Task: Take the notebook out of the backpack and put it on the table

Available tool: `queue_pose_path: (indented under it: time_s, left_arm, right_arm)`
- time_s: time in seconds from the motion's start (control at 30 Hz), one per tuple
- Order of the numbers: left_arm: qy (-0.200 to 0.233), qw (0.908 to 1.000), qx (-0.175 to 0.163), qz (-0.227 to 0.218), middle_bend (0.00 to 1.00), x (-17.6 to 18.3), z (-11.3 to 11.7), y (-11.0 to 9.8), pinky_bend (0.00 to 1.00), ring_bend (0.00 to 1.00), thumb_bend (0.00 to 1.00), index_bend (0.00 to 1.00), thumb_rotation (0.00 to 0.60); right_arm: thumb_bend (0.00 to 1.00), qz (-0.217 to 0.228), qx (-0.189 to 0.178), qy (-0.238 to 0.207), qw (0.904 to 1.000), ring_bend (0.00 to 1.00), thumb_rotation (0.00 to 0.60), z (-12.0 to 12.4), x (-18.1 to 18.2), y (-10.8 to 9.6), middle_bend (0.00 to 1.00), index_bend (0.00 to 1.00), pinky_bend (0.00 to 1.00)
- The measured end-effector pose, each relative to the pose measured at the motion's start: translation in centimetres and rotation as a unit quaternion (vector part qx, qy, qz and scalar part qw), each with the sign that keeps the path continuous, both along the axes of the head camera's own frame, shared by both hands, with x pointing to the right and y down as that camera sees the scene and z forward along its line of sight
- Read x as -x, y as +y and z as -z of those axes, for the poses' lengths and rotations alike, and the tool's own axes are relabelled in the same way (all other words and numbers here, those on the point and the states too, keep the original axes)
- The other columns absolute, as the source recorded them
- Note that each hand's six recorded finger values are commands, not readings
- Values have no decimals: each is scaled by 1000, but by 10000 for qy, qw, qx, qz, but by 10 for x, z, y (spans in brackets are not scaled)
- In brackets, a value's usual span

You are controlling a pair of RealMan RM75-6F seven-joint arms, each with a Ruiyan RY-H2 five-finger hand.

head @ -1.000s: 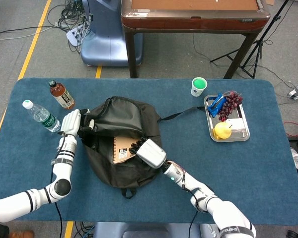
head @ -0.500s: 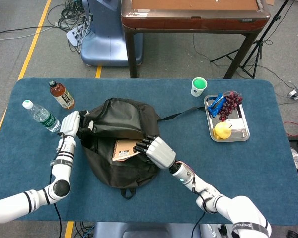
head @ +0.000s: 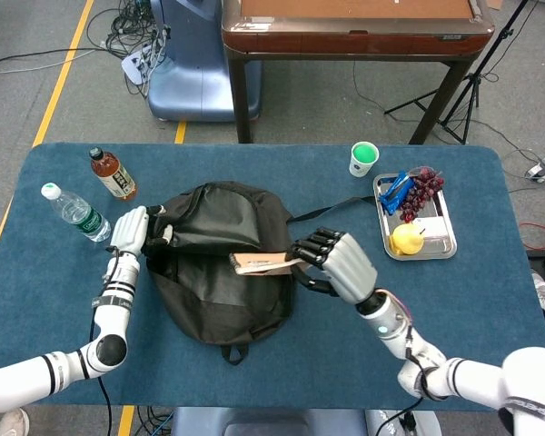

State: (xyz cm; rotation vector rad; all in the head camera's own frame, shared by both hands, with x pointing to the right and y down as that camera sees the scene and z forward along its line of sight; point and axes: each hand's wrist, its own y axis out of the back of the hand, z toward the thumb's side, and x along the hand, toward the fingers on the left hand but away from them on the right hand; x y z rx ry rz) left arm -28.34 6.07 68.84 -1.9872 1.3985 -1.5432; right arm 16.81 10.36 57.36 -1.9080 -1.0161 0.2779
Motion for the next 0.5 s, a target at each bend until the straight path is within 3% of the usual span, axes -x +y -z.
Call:
queue_pose_path:
  time_s: [0.23,0.5]
  left_arm:
    - [29,10000,0,-95,762,-4,4,6,441,644,568,659,600]
    - [2,9999,5,-165,749,-5,6,11,441,641,566,651,600]
  right_arm:
    - [529,-389,-184,666,9968,639,600,14,-55,-21,672,917,621]
    - [529,-293,-99,1408,9896,638,600,-19,-71,-25,672,917,621]
